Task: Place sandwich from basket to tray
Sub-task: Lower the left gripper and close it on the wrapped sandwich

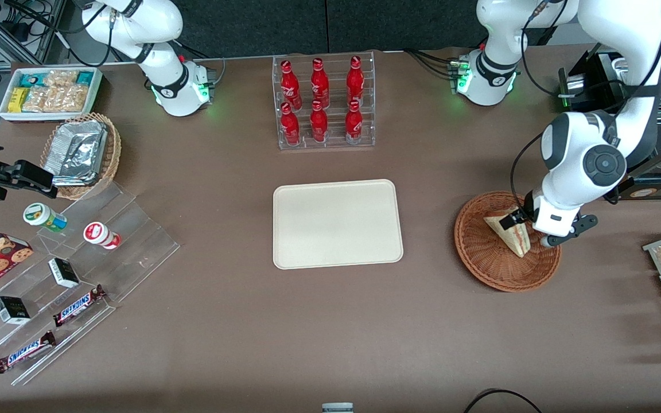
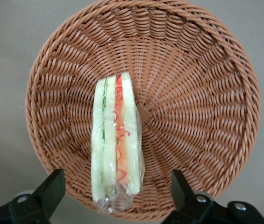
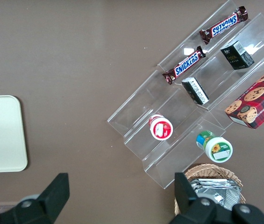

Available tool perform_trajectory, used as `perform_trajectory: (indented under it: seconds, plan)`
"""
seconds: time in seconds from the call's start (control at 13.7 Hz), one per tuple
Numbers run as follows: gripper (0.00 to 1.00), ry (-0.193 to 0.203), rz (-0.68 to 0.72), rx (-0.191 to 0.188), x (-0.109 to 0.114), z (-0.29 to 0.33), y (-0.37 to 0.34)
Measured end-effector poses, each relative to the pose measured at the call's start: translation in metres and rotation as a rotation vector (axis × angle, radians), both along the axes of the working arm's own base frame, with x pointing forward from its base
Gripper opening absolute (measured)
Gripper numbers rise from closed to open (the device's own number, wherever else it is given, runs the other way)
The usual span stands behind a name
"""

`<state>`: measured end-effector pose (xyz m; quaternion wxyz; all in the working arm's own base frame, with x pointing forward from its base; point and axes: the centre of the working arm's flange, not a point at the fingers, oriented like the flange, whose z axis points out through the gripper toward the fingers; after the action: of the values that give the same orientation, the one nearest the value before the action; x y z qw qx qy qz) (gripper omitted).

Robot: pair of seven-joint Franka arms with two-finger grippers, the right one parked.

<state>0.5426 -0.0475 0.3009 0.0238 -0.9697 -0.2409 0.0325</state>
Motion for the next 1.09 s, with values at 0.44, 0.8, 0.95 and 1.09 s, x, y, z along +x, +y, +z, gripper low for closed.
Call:
perform_trajectory:
  seconds: [0.44, 0.8, 0.95, 1.09]
  plan:
    - [1.0, 0.05, 0.063, 0.004, -0.004, -0.042, 0.007]
    - [0.89, 0.083, 0.11, 0.011, -0.009, -0.061, 0.007]
    - [0.66, 0.086, 0.12, 0.012, -0.009, -0.062, 0.007]
    - [0.45, 0.086, 0.122, 0.012, -0.009, -0.062, 0.007]
